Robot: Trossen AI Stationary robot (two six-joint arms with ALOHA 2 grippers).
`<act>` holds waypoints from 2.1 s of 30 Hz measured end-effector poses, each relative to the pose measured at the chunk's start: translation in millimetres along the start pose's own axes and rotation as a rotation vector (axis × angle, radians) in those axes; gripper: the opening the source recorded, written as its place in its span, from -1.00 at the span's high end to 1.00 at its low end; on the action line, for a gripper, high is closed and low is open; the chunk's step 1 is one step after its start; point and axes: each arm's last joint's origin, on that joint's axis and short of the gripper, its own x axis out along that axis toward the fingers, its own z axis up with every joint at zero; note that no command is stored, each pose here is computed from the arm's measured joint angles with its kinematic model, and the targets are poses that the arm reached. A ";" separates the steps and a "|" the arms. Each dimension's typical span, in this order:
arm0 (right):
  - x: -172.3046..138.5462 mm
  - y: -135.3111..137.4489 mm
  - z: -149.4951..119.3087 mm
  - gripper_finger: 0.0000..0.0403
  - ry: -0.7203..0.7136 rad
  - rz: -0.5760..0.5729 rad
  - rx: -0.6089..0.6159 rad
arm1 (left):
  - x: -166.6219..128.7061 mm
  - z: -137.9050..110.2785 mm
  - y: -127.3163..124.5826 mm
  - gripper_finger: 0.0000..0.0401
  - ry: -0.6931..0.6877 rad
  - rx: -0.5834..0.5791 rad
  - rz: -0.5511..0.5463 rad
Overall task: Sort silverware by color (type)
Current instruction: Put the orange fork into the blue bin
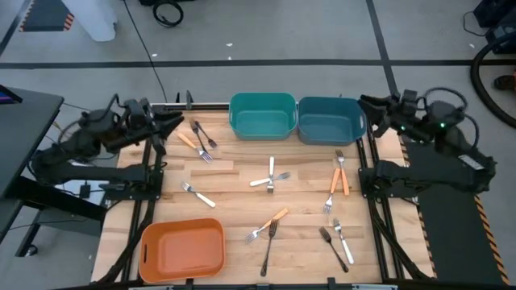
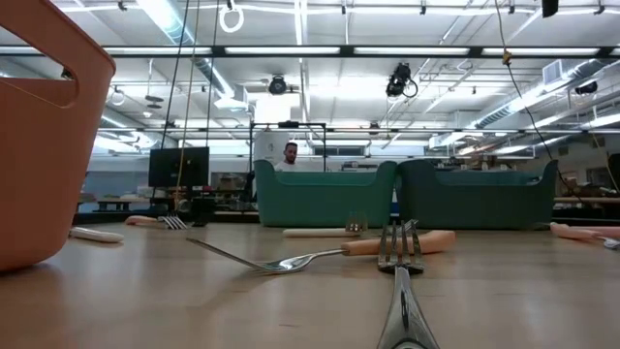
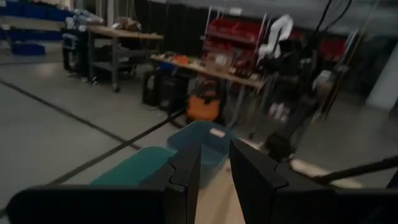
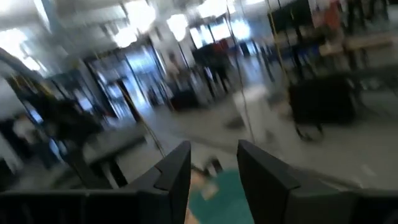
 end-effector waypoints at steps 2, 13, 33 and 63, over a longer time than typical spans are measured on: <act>4.3 1.0 1.3 0.31 0.125 -0.074 -0.019 | -0.6 9.0 -0.9 0.53 0.038 0.044 0.027; 24.3 -9.0 -49.3 0.31 0.808 -0.545 0.234 | 3.8 -13.5 7.4 0.53 0.270 0.070 0.168; 65.5 24.1 -98.5 0.31 1.210 -0.783 0.359 | 21.0 -40.8 14.7 0.53 0.318 0.098 0.234; 46.4 21.1 -217.3 0.31 1.331 -1.002 0.430 | 22.1 -37.9 13.9 0.53 0.290 0.120 0.222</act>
